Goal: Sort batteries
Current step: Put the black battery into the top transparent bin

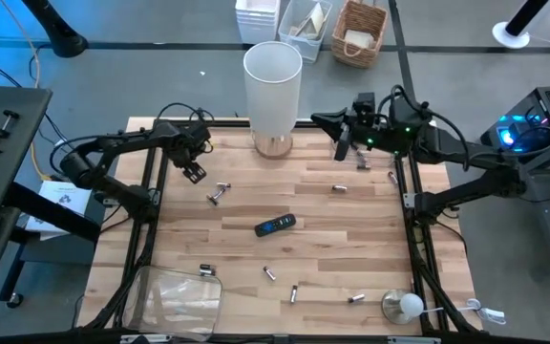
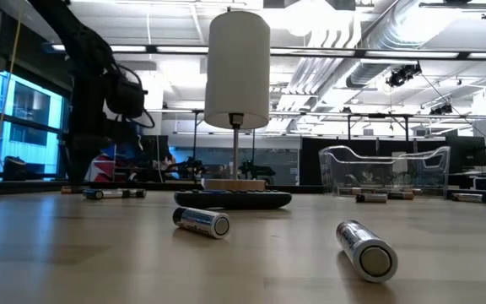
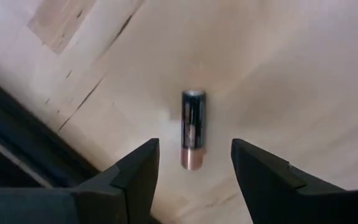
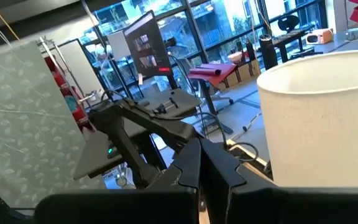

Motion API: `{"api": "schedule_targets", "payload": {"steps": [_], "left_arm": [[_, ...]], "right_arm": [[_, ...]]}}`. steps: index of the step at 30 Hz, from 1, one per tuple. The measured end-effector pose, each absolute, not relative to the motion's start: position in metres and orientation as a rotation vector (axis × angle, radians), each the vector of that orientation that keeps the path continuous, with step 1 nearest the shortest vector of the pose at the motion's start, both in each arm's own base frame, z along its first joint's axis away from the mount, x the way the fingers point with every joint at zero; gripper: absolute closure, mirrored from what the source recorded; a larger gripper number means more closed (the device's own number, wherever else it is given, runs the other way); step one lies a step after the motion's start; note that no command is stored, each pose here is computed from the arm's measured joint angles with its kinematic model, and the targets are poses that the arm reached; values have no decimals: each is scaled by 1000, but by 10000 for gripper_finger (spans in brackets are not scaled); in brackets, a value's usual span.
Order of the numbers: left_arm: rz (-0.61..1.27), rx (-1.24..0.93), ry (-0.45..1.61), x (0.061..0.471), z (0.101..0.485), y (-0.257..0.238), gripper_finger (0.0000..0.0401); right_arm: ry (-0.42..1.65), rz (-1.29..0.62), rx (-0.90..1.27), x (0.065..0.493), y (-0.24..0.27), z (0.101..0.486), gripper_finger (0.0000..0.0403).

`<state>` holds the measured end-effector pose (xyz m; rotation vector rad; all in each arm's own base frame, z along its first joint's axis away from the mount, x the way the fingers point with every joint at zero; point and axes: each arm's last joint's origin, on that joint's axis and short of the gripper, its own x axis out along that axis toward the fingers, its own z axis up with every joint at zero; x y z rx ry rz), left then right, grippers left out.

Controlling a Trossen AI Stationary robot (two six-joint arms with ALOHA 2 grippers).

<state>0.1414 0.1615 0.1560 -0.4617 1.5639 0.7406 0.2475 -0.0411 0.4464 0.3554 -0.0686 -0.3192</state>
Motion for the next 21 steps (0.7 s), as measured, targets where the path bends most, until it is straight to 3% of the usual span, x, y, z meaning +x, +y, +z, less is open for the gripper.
{"api": "schedule_targets", "payload": {"steps": [9,12,16,21], "left_arm": [[679,-484,1718,149,129,168,216],[641,-514,1714,151,130,167,260],[629,-608,1705,150,133,166,369],[583,-697,1676,142,148,156,371]], "right_arm": [[-69,-318,363,248,-41,446,403],[-70,-317,361,248,-41,446,403],[-74,-316,357,248,-41,447,403],[-91,-313,354,248,-41,449,403]]}}
